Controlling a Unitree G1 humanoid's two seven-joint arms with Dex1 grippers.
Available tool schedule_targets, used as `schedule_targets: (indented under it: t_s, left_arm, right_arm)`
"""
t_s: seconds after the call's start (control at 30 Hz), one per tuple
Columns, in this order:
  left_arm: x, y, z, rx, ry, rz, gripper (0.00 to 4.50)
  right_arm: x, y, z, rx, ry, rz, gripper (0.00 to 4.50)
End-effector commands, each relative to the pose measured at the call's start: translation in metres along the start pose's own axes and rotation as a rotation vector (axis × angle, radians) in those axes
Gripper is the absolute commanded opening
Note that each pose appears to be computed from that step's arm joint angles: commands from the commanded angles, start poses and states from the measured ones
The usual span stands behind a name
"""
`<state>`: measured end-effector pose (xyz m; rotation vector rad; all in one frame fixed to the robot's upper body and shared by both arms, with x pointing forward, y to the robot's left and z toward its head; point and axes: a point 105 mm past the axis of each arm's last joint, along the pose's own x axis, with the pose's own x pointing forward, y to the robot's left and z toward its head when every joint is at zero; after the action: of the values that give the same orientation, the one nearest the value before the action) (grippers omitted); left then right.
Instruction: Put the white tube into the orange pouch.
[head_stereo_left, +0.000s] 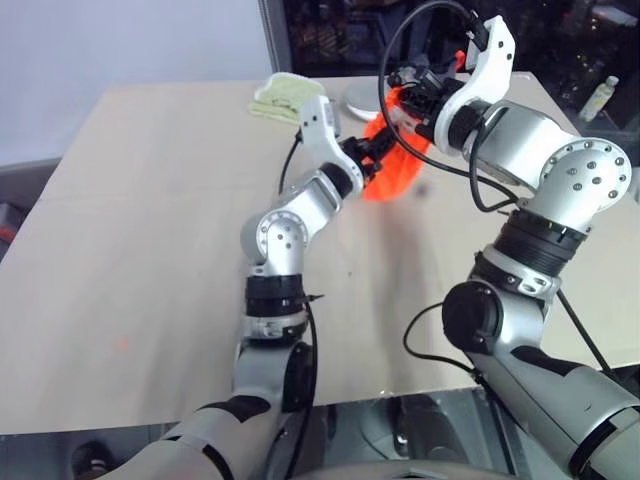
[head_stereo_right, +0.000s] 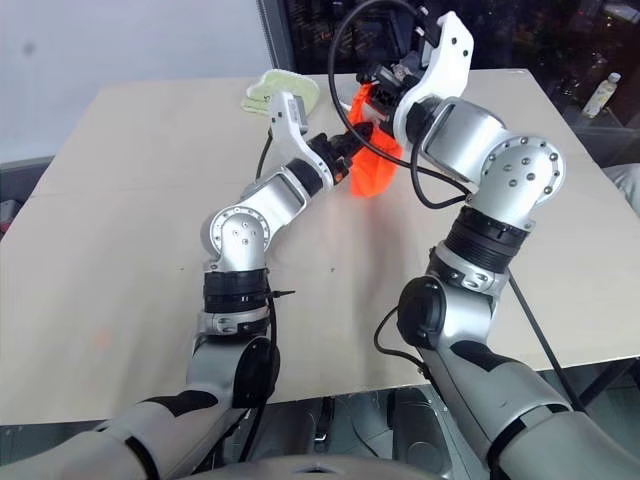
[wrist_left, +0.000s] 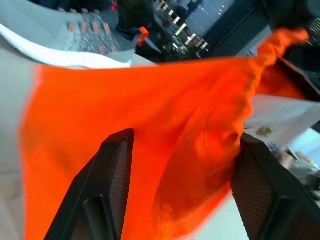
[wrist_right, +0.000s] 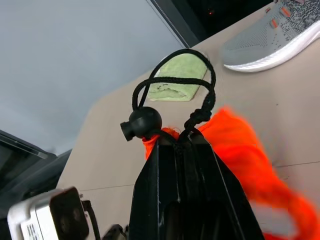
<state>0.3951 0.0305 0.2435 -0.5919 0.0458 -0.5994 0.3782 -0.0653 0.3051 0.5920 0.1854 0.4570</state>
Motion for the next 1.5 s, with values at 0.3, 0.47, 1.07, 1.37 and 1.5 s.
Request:
schedule_targets:
  t_s: [0.3,0.47,1.07,1.37,1.5]
  left_arm:
    - [0.005,0.014,-0.027,0.176,0.149,0.093,2.83]
    - [0.003,0.015,-0.029,0.207,0.174,0.086,2.31]
    - [-0.001,0.014,0.1,0.403,-0.017,-0.044,0.02]
    - [0.01,0.004,0.11,0.434,0.048,-0.165,0.02]
    - [0.008,0.03,0.139,0.414,-0.025,-0.091,0.02]
  right_arm:
    - [-0.009,0.02,0.019,-0.004,-0.08,0.089,0.0]
    - [-0.01,0.021,0.022,0.001,-0.097,0.089,0.0]
    - [-0.023,-0.043,0.035,-0.213,-0.215,-0.162,0.0]
    - [-0.016,-0.026,0.048,-0.277,-0.27,-0.103,0.0]
    - [-0.02,-0.021,0.064,-0.297,-0.33,-0.074,0.0]
